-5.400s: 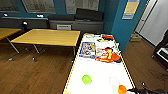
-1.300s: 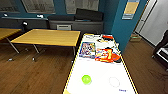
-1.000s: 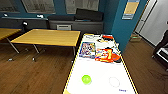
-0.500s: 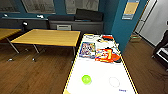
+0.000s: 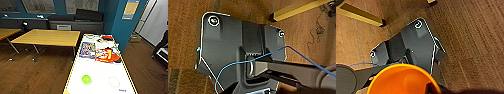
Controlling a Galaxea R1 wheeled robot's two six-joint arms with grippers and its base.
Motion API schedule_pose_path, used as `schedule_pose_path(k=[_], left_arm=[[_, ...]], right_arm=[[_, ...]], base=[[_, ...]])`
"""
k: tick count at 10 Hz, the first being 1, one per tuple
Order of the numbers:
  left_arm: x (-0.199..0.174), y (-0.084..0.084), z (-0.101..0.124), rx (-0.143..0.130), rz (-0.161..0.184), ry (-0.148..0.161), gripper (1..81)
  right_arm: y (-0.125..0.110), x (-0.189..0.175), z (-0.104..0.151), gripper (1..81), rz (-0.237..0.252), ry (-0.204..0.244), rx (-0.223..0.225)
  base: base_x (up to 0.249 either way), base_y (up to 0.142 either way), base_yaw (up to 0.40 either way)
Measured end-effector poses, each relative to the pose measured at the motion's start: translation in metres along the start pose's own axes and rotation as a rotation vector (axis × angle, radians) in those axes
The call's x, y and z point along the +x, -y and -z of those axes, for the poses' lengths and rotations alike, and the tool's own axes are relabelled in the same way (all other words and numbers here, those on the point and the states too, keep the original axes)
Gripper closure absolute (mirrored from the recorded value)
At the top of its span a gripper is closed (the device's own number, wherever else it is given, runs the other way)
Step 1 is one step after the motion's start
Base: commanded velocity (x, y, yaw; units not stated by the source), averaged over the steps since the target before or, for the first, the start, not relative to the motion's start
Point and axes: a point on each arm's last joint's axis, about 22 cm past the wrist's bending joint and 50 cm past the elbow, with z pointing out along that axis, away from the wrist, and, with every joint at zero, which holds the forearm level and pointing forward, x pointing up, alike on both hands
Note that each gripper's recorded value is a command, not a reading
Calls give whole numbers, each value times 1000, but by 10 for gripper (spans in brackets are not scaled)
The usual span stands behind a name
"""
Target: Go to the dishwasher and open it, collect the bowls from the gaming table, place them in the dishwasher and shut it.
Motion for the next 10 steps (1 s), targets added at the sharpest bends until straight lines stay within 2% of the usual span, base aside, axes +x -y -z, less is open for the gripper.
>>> schedule_pose_path(k=[2, 4, 7, 8, 10], left_arm=[[30, -4, 27, -21, -14, -29, 10], [75, -30, 52, -78, -25, -75, 10], [156, -60, 86, -116, -37, -118, 10], [186, -72, 94, -130, -34, -135, 10], [229, -86, 113, -137, -5, -143, 10]], right_arm=[[11, -13, -16, 811, 7, 5, 21], [21, -16, -31, 811, 15, 16, 38], [43, -8, -53, 811, 25, 43, 73], [49, -11, -58, 811, 24, 60, 81], [59, -11, -67, 811, 28, 80, 94]], base=[[0, 0, 0], [0, 0, 0], [0, 0, 0], [0, 0, 0], [0, 0, 0]])
